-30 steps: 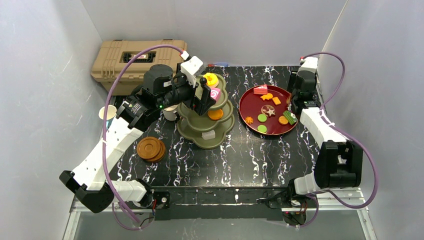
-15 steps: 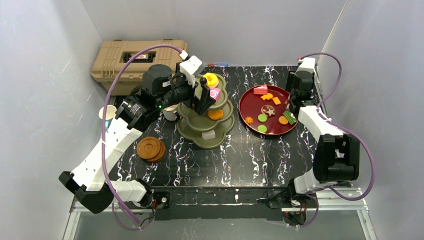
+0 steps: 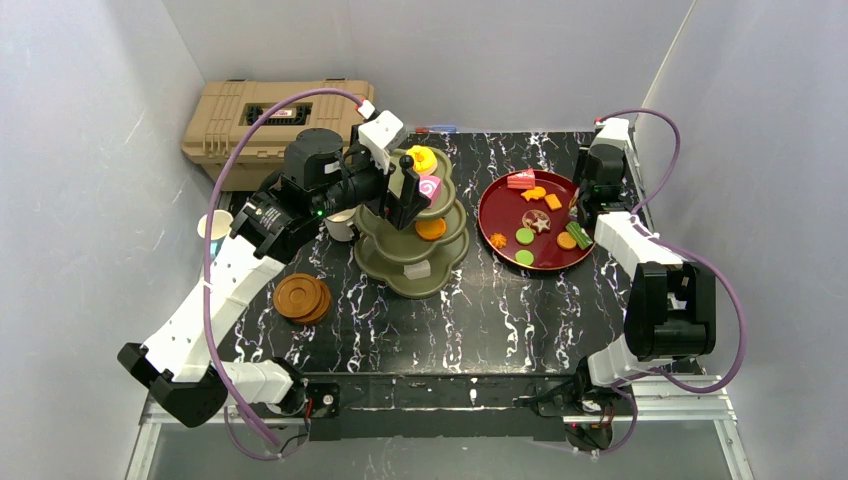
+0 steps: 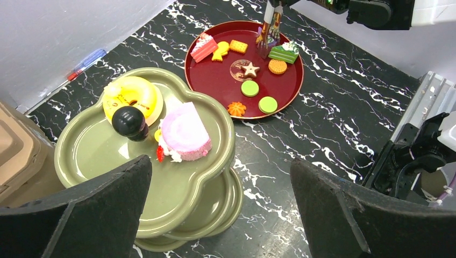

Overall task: Serve the afternoon tea
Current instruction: Pick up the desert from the tray, then place the desert on the desert table.

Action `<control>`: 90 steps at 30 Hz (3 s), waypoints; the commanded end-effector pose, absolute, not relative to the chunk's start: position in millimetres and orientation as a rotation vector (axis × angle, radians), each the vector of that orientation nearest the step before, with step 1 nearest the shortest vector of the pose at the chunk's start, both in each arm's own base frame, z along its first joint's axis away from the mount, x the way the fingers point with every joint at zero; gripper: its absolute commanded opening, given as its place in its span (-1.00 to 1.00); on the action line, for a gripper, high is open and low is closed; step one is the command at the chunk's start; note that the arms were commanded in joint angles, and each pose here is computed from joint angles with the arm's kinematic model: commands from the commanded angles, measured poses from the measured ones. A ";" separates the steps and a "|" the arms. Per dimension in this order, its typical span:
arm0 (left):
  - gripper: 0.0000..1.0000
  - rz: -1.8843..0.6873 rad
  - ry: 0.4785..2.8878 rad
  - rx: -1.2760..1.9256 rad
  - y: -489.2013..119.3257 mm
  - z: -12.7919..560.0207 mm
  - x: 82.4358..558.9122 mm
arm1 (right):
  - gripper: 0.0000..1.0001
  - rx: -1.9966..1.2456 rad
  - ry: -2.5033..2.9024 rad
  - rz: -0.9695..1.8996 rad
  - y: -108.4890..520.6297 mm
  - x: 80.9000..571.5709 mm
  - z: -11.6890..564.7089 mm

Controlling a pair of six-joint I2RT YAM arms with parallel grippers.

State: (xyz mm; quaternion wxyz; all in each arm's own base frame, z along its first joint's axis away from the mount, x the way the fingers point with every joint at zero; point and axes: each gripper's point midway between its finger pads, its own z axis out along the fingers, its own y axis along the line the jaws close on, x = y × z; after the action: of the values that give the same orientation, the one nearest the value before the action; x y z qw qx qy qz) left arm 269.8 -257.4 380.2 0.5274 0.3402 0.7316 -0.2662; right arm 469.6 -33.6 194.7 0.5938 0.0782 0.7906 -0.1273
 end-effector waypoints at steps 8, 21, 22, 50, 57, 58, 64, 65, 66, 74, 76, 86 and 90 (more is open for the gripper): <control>0.99 -0.651 1.706 0.800 -252.6 392.9 264.4 | -0.97 0.202 1.840 -0.329 -41.6 460.8 191.8; 0.99 -0.627 1.714 0.781 -250.0 396.5 270.8 | -0.97 0.071 1.673 -0.082 25.8 445.6 310.2; 0.99 -0.625 1.714 0.779 -249.7 396.5 271.3 | -0.97 0.060 1.670 -0.080 29.8 440.6 312.9; 0.99 -0.559 1.826 0.607 -211.2 386.4 289.6 | -0.97 -0.118 1.564 0.679 164.7 277.9 398.6; 0.99 -0.562 1.829 0.607 -210.3 386.9 288.8 | -0.97 -0.140 1.523 0.793 194.1 277.9 412.3; 0.99 -0.562 1.829 0.608 -210.4 386.9 288.7 | -0.97 -0.152 1.518 0.809 200.9 275.8 413.9; 0.99 -0.558 1.829 0.611 -210.4 387.2 290.0 | -0.97 -0.206 1.501 0.803 235.5 271.6 414.5; 0.99 -0.559 1.827 0.610 -210.5 388.4 290.0 | -0.97 -0.220 1.501 0.795 241.8 270.0 414.4; 0.99 -0.561 1.826 0.609 -210.6 388.9 289.9 | -0.97 -0.232 1.500 0.786 247.3 268.2 414.3; 0.99 -0.570 1.820 0.607 -210.6 391.6 287.4 | -0.97 -0.268 1.450 0.739 271.9 251.8 417.8; 0.99 -0.572 1.819 0.607 -211.0 391.6 287.8 | -0.97 -0.271 1.438 0.740 279.2 243.9 416.3; 0.99 -0.574 1.820 0.608 -212.4 390.8 289.4 | -0.97 -0.261 1.400 0.635 310.1 216.7 402.3; 0.99 -0.570 1.819 0.605 -210.9 391.2 288.9 | -0.97 -0.238 1.383 0.597 313.8 213.8 399.7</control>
State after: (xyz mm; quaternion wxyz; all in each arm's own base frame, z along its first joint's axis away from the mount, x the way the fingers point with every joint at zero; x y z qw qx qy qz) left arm 296.4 -216.8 371.9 0.5209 0.2590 0.7792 -0.2333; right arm 207.4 327.6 366.7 0.6770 -0.1765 0.6577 0.2792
